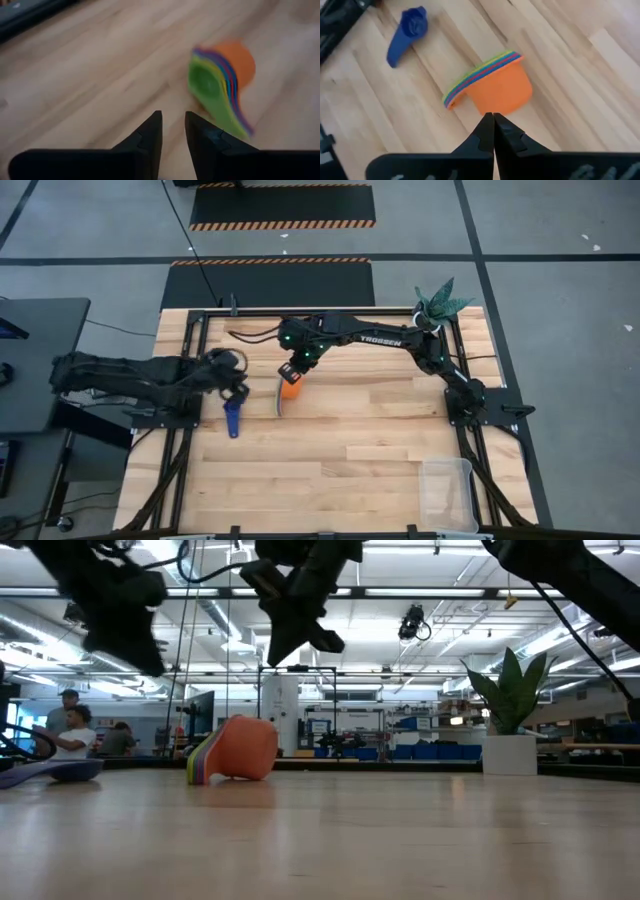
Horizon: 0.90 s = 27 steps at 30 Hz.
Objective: Nest measuring cups in basket
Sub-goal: Stack the dark blue measuring cup on top of the green measuring cup
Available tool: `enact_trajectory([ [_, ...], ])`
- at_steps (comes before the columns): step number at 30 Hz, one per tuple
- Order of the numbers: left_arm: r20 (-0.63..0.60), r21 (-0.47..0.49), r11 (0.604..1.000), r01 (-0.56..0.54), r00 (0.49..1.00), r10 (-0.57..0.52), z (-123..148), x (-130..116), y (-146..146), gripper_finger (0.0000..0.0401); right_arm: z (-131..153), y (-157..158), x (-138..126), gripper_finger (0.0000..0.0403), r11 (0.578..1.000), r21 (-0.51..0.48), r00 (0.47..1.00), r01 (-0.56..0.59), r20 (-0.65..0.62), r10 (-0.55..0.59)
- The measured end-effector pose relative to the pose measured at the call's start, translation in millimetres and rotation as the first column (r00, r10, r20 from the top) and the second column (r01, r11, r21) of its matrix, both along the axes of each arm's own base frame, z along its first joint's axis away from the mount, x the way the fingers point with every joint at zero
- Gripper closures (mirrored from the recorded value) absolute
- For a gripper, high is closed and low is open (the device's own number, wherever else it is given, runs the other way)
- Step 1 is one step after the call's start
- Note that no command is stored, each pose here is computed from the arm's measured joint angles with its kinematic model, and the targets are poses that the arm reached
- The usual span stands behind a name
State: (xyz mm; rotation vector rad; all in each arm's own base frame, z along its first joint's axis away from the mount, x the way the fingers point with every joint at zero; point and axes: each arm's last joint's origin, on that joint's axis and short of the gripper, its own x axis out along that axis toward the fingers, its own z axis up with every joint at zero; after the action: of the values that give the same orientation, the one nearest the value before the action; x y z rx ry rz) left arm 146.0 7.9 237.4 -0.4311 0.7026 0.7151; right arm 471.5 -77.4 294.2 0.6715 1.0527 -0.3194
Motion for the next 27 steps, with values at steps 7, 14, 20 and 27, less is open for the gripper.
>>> enact_trajectory([
  [7, 0.019, -0.001, 0.999, 0.052, 0.998, -0.051, -12.5, 42.7, 25.7, 0.0310, -4.3, -3.8, -4.4, 0.0400, 0.998, -0.035, 0.998, -0.044, -0.056, 0.042],
  [14, -0.068, -0.077, 0.994, 0.076, 0.994, -0.081, -43.9, 69.7, 41.9, 0.0310, -26.0, -1.2, -9.1, 0.0400, 0.997, -0.045, 0.983, -0.070, -0.171, 0.062],
  [20, -0.107, -0.092, 0.982, 0.162, 0.979, -0.171, -64.5, 86.6, 44.6, 0.0310, -56.3, 0.7, -10.2, 0.0400, 0.995, -0.046, 0.968, -0.089, -0.238, 0.076],
  [27, -0.145, -0.165, 0.955, 0.247, 0.952, -0.271, -88.1, 98.6, 44.2, 0.0310, -83.3, 0.2, -6.7, 0.0400, 0.996, -0.038, 0.974, -0.077, -0.218, 0.067],
])
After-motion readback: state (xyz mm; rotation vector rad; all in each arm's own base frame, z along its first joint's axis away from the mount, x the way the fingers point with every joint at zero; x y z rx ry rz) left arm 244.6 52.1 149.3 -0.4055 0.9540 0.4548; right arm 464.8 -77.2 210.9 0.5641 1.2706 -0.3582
